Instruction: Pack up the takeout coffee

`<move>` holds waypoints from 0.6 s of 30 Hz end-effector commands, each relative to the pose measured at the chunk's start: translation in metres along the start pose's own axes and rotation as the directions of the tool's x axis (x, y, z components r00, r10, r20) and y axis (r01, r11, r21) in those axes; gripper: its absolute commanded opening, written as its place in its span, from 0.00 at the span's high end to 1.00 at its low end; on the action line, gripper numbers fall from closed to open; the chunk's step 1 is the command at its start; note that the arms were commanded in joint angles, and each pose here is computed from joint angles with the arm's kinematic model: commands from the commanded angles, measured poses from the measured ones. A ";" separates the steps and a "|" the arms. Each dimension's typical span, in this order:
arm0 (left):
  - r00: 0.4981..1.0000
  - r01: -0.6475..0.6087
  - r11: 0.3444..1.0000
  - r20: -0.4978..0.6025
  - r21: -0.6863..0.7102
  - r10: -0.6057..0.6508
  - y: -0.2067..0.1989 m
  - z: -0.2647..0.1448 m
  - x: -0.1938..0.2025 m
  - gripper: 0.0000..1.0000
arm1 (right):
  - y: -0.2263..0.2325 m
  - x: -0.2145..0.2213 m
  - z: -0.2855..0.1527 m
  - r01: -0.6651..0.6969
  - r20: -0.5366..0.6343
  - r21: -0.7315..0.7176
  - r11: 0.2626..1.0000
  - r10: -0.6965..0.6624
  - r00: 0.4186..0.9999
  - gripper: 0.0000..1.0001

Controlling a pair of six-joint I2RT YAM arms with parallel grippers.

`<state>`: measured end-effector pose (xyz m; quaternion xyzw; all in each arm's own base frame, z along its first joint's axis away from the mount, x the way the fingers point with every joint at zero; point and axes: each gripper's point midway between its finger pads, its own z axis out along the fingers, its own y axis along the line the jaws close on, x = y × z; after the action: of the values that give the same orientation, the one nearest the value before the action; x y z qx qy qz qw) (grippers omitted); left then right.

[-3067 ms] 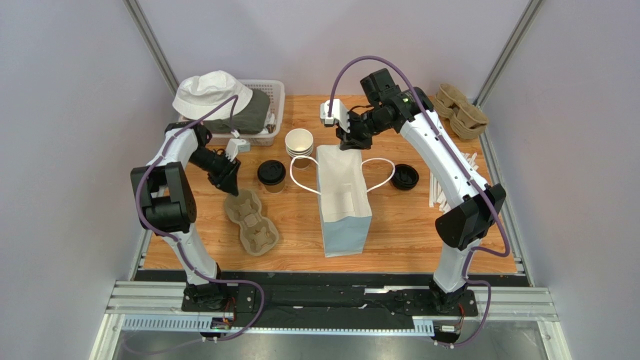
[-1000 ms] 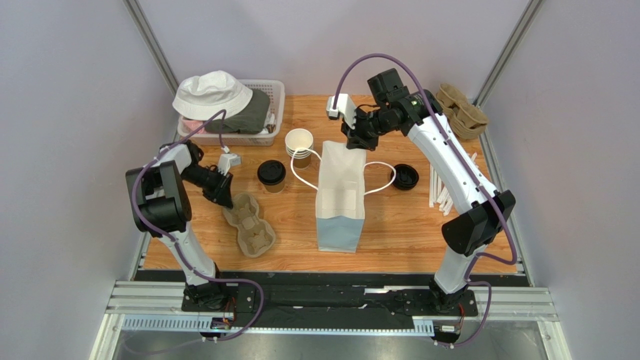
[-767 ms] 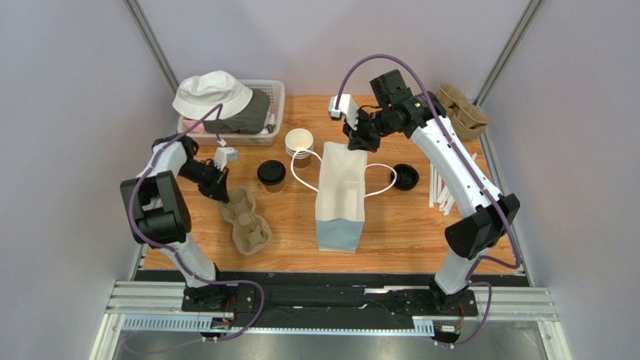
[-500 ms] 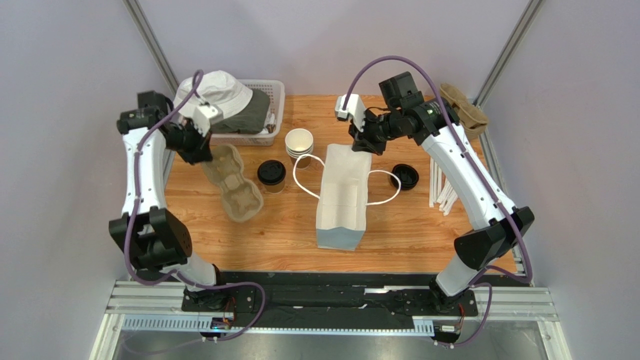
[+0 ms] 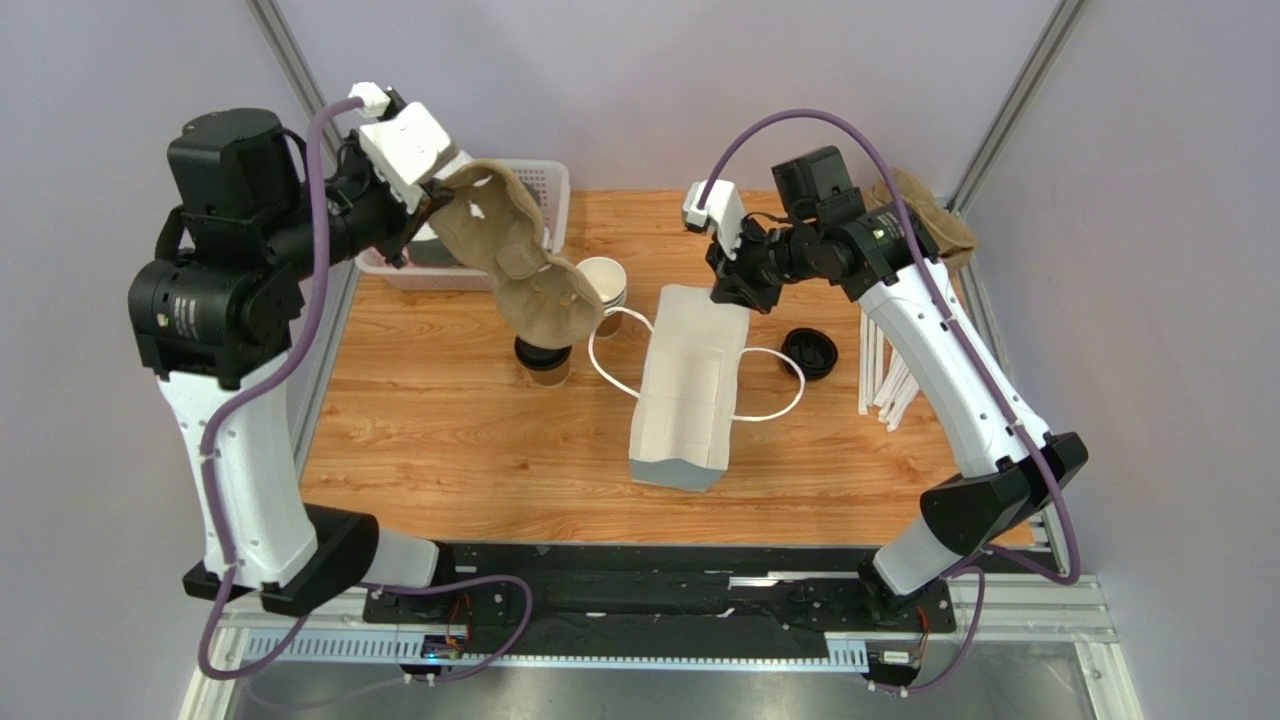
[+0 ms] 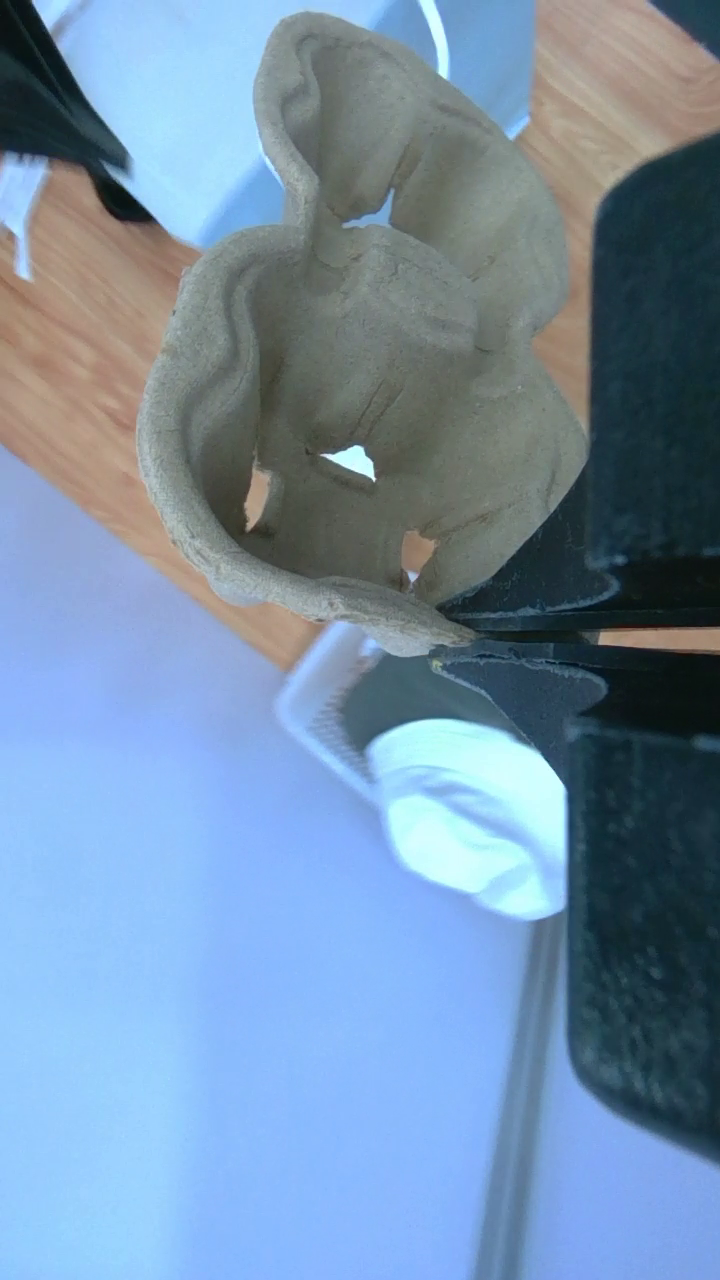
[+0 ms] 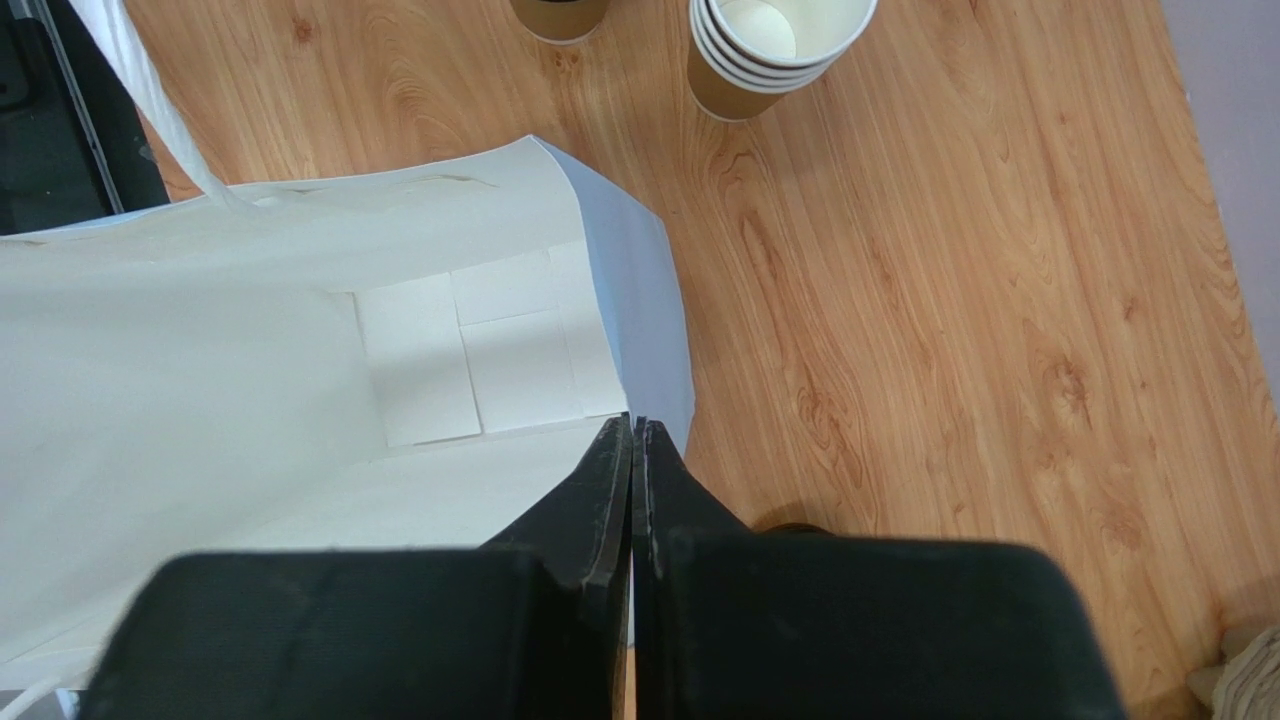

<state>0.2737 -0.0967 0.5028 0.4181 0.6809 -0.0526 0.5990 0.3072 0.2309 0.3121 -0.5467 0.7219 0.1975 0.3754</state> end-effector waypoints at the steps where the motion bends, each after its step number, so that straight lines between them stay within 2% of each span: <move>1: 0.994 -0.072 0.993 0.081 -0.093 0.079 -0.009 -0.004 -0.047 1.00 | -0.001 -0.026 -0.021 -0.036 0.070 0.066 0.997 0.032 0.997 1.00; 2: 0.985 -0.118 0.992 0.124 -0.043 0.123 -0.029 0.000 -0.062 1.00 | 0.002 -0.026 -0.022 -0.047 0.065 0.058 0.997 0.043 0.997 1.00; 3: 0.980 -0.162 0.984 0.109 -0.069 0.169 -0.029 -0.001 -0.064 1.00 | 0.002 -0.026 -0.023 -0.067 0.066 0.058 0.996 0.063 0.996 1.00; 5: 0.965 -0.217 0.976 0.146 -0.010 0.216 -0.056 0.006 -0.076 1.00 | 0.005 -0.028 -0.023 -0.078 0.067 0.056 0.995 0.074 0.995 1.00; 7: 0.959 -0.254 0.967 0.123 -0.018 0.255 -0.065 0.012 -0.077 1.00 | 0.009 -0.033 -0.025 -0.088 0.074 0.058 0.994 0.084 0.994 1.00; 8: 0.952 -0.266 0.964 0.153 -0.003 0.264 -0.076 0.015 -0.086 1.00 | 0.009 -0.033 -0.025 -0.090 0.068 0.064 0.994 0.086 0.994 1.00; 12: 0.942 -0.295 0.954 0.149 -0.056 0.301 -0.084 0.028 -0.099 1.00 | 0.014 -0.037 -0.028 -0.098 0.068 0.062 0.993 0.094 0.993 1.00; 13: 0.926 -0.354 0.934 0.124 -0.048 0.357 -0.093 0.039 -0.094 1.00 | 0.017 -0.038 -0.028 -0.098 0.069 0.057 0.994 0.094 0.993 1.00; 14: 0.914 -0.356 0.932 0.180 -0.071 0.363 -0.099 0.036 -0.109 1.00 | 0.017 -0.036 -0.027 -0.102 0.063 0.058 0.993 0.098 0.993 1.00; 17: 0.884 -0.413 0.906 0.199 -0.089 0.423 -0.117 0.046 -0.110 1.00 | 0.020 -0.038 -0.027 -0.107 0.066 0.056 0.993 0.104 0.992 1.00; 18: 0.877 -0.441 0.894 0.171 -0.083 0.449 -0.124 0.055 -0.103 1.00 | 0.021 -0.038 -0.027 -0.105 0.068 0.052 0.993 0.101 0.993 1.00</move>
<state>0.2217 -0.2569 0.5069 0.5674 0.5353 0.0016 0.6257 0.2920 0.2454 0.3340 -0.5048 0.7460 0.2109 0.3797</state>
